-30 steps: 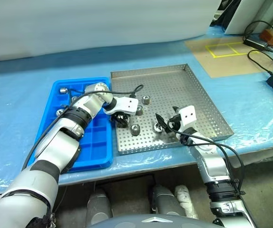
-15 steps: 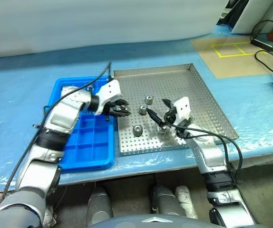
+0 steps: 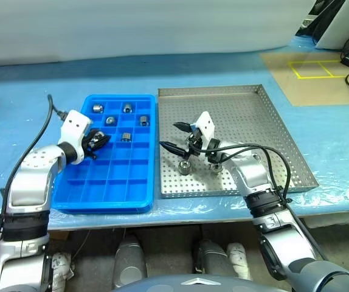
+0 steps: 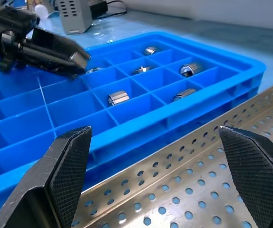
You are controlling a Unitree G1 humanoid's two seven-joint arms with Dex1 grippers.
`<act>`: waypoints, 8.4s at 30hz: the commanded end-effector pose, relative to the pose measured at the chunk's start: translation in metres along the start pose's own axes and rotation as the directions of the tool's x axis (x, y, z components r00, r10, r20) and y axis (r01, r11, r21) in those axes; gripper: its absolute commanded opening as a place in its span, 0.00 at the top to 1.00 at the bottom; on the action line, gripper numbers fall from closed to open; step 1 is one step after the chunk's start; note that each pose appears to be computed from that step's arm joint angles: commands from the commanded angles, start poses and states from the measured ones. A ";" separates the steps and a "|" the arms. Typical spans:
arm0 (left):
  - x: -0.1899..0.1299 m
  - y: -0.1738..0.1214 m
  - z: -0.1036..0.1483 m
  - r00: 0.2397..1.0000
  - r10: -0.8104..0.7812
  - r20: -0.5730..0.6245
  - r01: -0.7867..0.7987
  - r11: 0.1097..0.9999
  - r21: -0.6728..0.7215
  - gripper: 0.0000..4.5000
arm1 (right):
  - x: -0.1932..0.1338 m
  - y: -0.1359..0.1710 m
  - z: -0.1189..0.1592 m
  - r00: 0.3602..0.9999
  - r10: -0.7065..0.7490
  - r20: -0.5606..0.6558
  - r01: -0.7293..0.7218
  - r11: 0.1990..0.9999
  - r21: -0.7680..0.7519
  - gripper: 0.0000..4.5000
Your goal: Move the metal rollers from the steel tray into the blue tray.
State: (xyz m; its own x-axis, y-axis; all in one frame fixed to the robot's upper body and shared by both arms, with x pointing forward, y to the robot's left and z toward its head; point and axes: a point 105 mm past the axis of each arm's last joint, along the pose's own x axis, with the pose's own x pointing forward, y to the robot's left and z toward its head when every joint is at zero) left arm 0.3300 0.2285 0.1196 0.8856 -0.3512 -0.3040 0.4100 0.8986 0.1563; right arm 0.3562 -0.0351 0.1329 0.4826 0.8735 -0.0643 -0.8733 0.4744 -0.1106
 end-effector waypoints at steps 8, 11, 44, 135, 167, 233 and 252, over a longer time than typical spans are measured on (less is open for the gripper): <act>-0.027 -0.003 -0.016 0.994 0.106 -0.017 -0.107 0.991 -0.083 0.62 | 0.006 0.010 0.024 0.993 0.114 0.037 -0.112 0.993 -0.039 0.00; -0.031 0.001 -0.019 0.991 0.133 -0.027 -0.135 0.987 -0.091 0.62 | 0.005 0.010 0.023 0.993 0.114 0.030 -0.113 0.993 -0.039 0.00; -0.053 -0.008 -0.024 0.999 0.048 -0.017 -0.050 0.988 -0.147 0.27 | 0.001 -0.002 0.001 0.999 0.038 -0.015 -0.039 0.999 -0.034 0.00; 0.033 -0.107 0.097 0.712 -0.699 0.068 0.651 0.693 0.308 0.58 | -0.084 0.027 0.038 0.979 0.192 -0.073 -0.185 0.978 0.096 0.00; 0.038 -0.021 0.030 0.983 0.044 0.177 -0.032 0.997 -0.067 0.58 | -0.018 0.035 0.025 0.895 0.431 -0.118 -0.430 0.902 0.035 0.00; 0.121 -0.243 0.073 0.427 -0.881 -0.202 0.845 0.310 0.436 0.07 | -0.168 0.000 0.002 0.927 -0.323 -0.192 0.338 0.940 0.045 0.00; 0.127 -0.253 0.040 0.449 -0.858 -0.250 0.856 0.332 0.397 0.07 | -0.165 0.001 -0.004 0.923 -0.315 -0.219 0.333 0.942 0.047 0.00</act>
State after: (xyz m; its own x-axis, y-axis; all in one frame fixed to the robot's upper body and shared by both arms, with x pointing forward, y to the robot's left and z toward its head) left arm 0.3482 -0.0524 0.0781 -0.0059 -0.8638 -0.5038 0.9850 -0.0921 0.1462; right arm 0.2767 -0.1831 0.1296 0.7369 0.6219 -0.2648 -0.6533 0.7559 -0.0427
